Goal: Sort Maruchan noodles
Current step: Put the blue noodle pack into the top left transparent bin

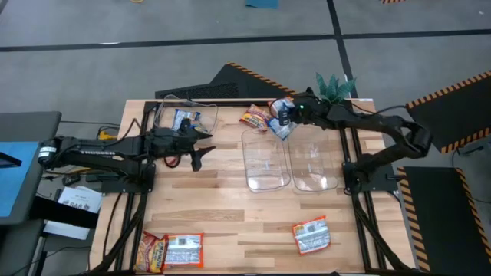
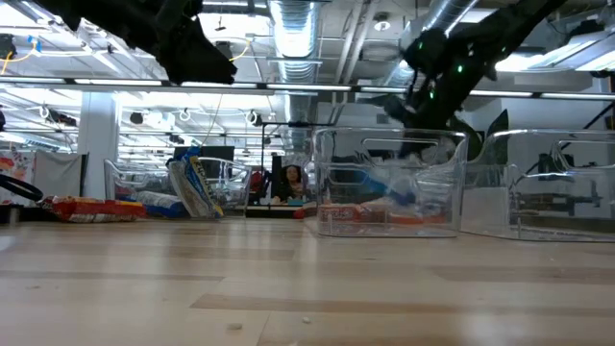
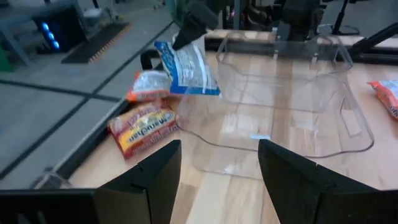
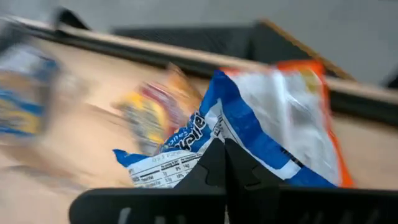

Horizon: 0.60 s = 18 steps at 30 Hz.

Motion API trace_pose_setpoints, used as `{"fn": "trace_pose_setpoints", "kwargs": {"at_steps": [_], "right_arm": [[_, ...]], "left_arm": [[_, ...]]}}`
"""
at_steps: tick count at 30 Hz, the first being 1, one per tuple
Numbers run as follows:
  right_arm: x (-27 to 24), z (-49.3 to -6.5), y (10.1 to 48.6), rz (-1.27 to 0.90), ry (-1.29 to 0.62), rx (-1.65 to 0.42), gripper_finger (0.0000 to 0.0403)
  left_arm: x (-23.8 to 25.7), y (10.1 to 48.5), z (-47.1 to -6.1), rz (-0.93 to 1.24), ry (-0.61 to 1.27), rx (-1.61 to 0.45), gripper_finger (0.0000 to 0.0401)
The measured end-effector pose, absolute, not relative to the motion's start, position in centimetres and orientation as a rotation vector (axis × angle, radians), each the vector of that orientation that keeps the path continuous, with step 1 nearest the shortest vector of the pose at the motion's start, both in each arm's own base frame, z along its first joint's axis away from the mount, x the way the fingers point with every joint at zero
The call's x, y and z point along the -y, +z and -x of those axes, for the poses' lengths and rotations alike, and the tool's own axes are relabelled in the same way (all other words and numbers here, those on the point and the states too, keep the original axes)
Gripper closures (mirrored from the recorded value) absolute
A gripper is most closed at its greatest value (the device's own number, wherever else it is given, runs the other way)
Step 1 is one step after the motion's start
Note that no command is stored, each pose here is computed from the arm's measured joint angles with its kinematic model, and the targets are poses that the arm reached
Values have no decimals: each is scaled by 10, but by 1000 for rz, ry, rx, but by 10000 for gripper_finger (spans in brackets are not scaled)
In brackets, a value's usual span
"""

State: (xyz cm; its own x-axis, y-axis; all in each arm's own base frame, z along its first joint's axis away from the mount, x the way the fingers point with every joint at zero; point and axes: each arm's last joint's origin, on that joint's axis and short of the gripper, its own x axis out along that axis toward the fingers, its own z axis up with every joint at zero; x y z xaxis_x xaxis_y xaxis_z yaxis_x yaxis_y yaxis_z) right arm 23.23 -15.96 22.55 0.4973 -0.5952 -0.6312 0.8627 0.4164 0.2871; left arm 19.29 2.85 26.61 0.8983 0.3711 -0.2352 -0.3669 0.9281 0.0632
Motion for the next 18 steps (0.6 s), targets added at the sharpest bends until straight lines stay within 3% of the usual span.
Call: {"fn": "trace_pose_setpoints", "kwargs": {"at_steps": [9, 18], "right_arm": [[133, -255, 269, -514, -755, -157, 396], [131, -306, 262, -495, -592, 20, 396]], "left_arm": [[-25, 285, -153, -61, 404, -57, 197], [-23, 289, -113, -38, 484, 130, 197]]}}
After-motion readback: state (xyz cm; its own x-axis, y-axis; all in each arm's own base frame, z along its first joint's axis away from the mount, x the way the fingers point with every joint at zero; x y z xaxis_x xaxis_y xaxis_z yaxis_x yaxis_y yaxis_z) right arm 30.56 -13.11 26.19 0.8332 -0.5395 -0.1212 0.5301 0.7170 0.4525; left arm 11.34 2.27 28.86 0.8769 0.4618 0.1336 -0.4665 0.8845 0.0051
